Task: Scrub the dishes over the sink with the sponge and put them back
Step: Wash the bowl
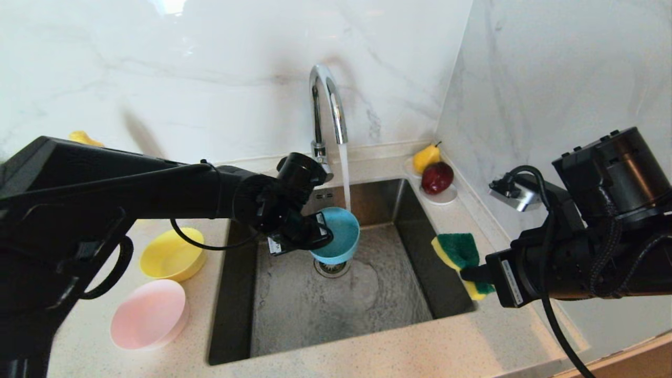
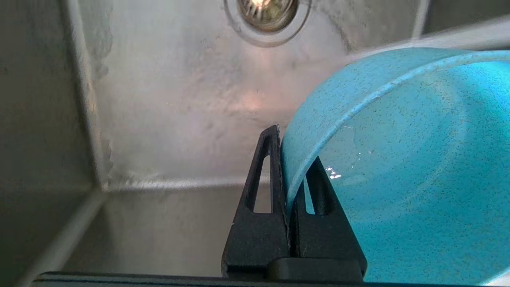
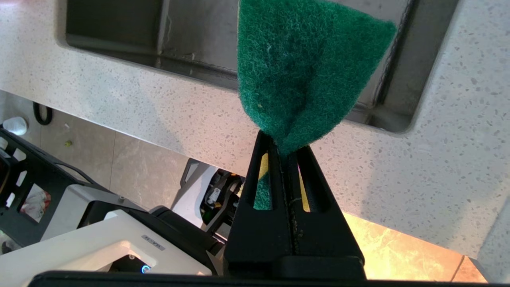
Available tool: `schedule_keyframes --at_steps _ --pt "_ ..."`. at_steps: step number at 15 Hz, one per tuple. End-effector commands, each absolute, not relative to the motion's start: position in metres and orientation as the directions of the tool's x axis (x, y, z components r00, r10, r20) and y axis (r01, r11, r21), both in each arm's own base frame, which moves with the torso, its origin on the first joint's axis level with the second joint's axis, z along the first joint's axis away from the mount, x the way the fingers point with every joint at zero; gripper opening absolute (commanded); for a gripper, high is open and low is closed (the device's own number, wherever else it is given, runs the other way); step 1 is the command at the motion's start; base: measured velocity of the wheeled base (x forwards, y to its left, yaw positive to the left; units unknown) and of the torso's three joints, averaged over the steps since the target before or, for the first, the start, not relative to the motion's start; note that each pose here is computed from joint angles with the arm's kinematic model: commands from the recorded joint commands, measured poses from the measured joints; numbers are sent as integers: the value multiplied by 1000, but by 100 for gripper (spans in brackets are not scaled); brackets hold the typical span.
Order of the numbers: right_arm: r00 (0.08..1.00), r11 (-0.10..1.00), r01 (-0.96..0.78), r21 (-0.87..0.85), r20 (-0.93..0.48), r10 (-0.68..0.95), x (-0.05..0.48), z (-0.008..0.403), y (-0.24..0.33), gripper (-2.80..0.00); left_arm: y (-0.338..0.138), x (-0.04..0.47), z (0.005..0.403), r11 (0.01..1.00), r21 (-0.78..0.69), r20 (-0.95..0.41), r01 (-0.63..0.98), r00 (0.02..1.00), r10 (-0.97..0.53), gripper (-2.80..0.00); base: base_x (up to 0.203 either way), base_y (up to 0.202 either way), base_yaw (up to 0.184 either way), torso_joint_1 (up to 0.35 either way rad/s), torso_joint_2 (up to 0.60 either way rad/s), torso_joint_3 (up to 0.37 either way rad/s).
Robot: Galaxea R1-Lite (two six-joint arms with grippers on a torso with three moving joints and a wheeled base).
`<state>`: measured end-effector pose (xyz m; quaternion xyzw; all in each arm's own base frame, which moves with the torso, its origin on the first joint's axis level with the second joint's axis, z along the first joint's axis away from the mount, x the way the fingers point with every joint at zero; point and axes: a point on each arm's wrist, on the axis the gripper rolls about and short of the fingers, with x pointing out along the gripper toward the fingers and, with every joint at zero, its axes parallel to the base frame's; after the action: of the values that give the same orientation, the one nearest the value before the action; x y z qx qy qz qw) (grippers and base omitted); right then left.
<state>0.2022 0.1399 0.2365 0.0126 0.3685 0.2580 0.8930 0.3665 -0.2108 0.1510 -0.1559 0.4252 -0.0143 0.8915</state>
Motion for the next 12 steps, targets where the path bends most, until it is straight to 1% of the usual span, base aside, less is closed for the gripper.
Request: schedule_keyframes --at_steps 1,8,12 --pt "595 868 -448 213 -653 467 204 236 140 -280 -214 373 149 950 -293 -751 -110 641 -158 -280 0 0 0 0 0 0" --pt "610 876 -434 211 -646 458 205 238 134 -280 -226 396 135 954 -273 -734 -125 668 -123 -280 0 0 0 0 0 0" --pt "610 879 -426 214 -650 453 207 236 133 -280 -228 403 127 955 -259 -745 -141 659 -105 -280 0 0 0 0 0 0"
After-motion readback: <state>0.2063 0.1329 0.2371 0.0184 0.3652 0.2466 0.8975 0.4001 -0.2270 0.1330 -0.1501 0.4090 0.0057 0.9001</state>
